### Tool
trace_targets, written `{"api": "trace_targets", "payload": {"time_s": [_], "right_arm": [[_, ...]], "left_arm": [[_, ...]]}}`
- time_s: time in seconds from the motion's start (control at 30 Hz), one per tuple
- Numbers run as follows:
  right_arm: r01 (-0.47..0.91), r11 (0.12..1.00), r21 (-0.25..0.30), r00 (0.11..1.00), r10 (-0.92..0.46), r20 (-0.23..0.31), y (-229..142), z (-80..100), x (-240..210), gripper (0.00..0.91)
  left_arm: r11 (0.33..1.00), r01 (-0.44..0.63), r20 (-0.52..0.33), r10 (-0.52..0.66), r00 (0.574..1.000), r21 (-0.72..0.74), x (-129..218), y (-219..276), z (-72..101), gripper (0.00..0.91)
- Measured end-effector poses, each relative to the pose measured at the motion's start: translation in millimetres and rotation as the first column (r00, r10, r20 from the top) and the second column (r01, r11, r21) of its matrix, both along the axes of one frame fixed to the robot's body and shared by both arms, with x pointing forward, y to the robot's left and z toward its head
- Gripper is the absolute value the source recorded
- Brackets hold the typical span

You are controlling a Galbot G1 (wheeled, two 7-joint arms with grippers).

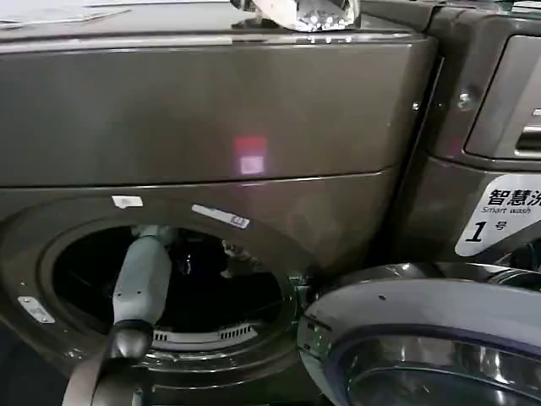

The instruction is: Grasp the clothes from the dryer.

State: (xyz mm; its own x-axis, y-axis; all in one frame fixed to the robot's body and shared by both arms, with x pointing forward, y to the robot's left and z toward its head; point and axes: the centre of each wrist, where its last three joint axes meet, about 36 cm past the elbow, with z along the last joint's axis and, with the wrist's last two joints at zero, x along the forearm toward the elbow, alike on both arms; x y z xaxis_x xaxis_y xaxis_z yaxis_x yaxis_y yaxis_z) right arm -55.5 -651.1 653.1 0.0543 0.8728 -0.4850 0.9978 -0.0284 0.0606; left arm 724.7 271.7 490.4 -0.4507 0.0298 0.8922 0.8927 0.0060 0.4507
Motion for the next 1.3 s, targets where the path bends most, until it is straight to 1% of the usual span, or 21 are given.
{"api": "trace_targets", "payload": {"time_s": [0.17, 0.2, 0.23, 0.67, 1.3], "right_arm": [[-0.003, 1.0, 0.0, 1.0, 0.003, -0.001, 0, -0.4, 1, 0.907], [-0.003, 1.0, 0.0, 1.0, 0.003, -0.001, 0, -0.5, 2, 0.907], [-0.003, 1.0, 0.0, 1.0, 0.003, -0.002, 0, -0.5, 2, 0.907], [-0.004, 1.0, 0.002, 1.0, 0.004, -0.003, 1, -2.2, 3, 0.907], [-0.012, 1.0, 0.011, 1.0, 0.012, -0.001, 0, -8.9, 8, 0.907]], "left_arm": [[1.0, -0.011, -0.026, 0.011, 1.0, -0.015, 2, 3, -9.9, 0.907], [1.0, -0.014, -0.03, 0.014, 0.999, -0.018, 2, 4, -12.0, 0.466], [1.0, -0.017, -0.034, 0.016, 0.999, -0.022, 2, 5, -14.1, 0.0], [0.997, -0.028, -0.049, 0.024, 0.999, -0.074, 0, 3, -25.6, 0.0], [0.983, -0.08, -0.009, 0.08, 0.997, -0.165, -9, 4, -17.6, 0.0]]}}
